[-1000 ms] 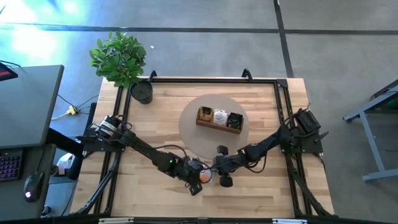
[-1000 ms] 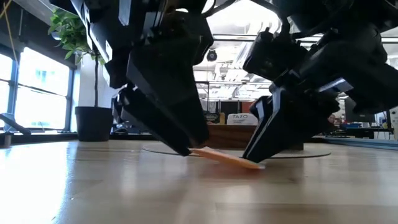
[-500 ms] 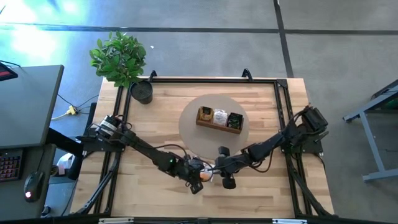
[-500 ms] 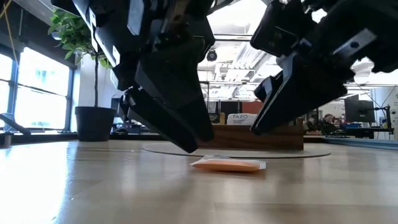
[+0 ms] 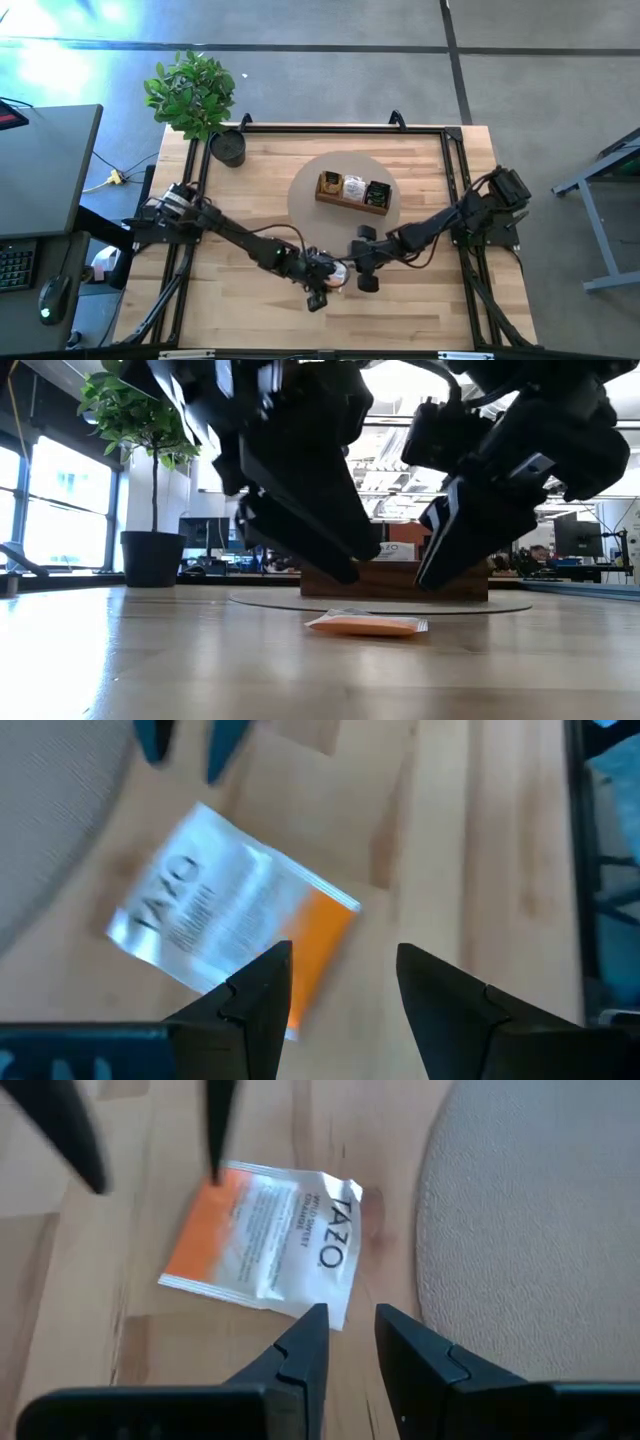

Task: Pick & Place Tea
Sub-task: Put the white tea bag into the middle section of the wooden organizer

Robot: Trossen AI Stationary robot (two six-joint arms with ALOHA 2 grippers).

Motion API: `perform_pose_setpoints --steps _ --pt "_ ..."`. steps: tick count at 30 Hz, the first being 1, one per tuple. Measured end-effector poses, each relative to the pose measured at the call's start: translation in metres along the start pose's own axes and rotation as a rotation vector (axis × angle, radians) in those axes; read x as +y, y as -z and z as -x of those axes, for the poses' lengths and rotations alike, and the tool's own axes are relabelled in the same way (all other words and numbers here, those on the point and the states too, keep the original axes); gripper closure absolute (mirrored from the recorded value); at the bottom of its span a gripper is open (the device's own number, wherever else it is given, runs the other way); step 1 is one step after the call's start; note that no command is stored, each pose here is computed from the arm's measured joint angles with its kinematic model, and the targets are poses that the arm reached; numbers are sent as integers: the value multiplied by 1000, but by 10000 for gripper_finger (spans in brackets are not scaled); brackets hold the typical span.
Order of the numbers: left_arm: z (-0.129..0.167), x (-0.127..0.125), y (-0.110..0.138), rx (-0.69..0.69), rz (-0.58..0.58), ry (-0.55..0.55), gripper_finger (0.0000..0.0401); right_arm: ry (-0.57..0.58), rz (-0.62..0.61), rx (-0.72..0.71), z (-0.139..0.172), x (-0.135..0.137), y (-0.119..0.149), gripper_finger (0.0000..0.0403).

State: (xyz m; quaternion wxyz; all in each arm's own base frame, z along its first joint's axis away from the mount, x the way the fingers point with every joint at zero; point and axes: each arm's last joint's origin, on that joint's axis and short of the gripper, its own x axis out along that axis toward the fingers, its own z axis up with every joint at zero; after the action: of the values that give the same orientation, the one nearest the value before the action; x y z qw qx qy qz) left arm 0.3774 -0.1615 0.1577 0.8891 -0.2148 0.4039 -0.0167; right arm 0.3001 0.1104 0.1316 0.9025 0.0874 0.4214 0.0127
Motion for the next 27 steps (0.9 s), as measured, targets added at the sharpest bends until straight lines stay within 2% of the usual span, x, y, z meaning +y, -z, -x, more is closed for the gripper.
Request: perform_pose_setpoints --steps 6,11,16,27 --pt "0 5 -4 -34 -62 -50 222 -48 58 0 -1 -3 -3 297" --pt "-12 10 5 -1 -97 -86 222 -116 108 22 -2 -1 -2 265" --pt "-20 12 8 1 -99 -88 222 -65 94 -13 -4 -2 -4 242" --pt "-28 16 12 -1 -103 -124 222 -68 -109 38 -20 -9 3 237"
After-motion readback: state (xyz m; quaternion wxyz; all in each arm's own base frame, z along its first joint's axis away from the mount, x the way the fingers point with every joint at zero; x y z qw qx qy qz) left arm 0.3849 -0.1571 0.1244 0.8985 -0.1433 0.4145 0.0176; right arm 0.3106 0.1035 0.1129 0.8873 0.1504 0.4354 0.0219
